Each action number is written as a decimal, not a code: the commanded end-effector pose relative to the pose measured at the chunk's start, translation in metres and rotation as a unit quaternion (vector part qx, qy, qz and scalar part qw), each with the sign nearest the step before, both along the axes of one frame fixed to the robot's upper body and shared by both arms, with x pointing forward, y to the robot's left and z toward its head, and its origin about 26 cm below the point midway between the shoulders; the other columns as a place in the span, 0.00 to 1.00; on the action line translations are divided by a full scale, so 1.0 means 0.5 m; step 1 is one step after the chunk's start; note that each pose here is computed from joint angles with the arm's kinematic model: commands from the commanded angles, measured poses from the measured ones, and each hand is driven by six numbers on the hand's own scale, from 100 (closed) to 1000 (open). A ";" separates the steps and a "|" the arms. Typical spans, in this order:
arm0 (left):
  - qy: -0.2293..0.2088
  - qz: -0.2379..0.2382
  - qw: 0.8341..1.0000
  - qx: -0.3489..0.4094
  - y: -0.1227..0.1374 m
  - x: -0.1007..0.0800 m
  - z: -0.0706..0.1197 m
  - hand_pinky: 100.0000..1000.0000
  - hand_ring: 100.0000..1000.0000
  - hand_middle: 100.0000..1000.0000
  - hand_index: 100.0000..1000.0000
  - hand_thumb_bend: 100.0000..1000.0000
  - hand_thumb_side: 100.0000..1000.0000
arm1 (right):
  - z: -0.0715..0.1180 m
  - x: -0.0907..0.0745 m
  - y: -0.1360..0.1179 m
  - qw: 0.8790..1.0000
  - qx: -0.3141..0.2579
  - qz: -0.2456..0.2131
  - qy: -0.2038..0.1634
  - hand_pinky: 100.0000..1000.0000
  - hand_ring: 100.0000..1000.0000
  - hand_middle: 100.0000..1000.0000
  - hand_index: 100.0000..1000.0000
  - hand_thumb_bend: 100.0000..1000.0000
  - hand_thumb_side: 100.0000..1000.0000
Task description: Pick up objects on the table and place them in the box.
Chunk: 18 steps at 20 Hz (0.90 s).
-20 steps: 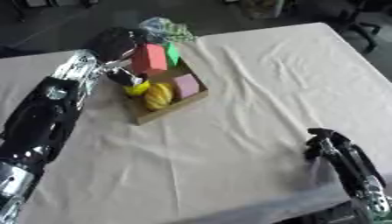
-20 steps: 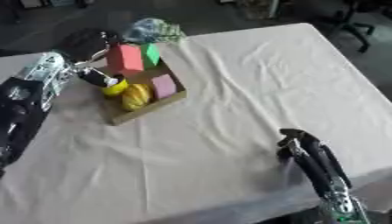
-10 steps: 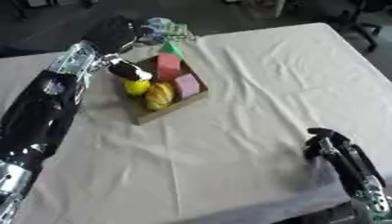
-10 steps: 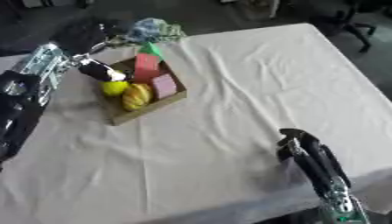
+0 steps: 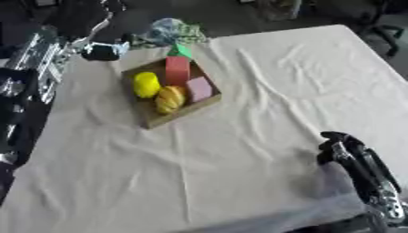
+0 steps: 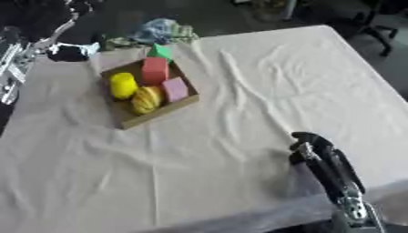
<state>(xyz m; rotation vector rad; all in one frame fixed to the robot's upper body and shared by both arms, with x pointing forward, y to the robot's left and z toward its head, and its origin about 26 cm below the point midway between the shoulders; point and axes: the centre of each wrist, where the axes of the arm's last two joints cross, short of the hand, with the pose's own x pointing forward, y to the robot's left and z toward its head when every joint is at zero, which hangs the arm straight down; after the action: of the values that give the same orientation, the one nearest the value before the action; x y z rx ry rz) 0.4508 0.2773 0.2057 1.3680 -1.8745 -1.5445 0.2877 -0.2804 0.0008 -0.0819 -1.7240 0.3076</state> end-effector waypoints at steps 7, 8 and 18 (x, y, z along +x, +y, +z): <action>-0.039 -0.024 0.980 -0.195 0.028 -0.064 -0.102 0.69 0.55 0.57 0.82 0.00 0.69 | 0.054 0.014 -0.017 0.998 0.004 -0.021 -0.054 0.47 0.46 0.47 0.72 0.00 0.54; -0.024 -0.010 0.975 -0.223 0.028 -0.068 -0.139 0.68 0.54 0.57 0.82 0.00 0.72 | 0.057 0.014 -0.019 0.998 0.005 -0.022 -0.057 0.47 0.46 0.47 0.72 0.00 0.53; 0.120 0.031 0.914 -0.386 -0.064 -0.174 -0.379 0.64 0.48 0.51 0.80 0.00 0.93 | 0.086 0.004 -0.025 0.996 0.012 -0.018 -0.086 0.48 0.47 0.48 0.72 0.00 0.43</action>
<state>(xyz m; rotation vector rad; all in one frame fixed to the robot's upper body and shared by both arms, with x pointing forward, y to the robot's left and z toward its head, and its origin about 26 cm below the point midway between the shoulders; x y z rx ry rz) 0.3636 0.2535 0.0097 0.8371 -1.9028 -0.7571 0.2888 -0.2883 0.0318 -0.1167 -1.8551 0.2476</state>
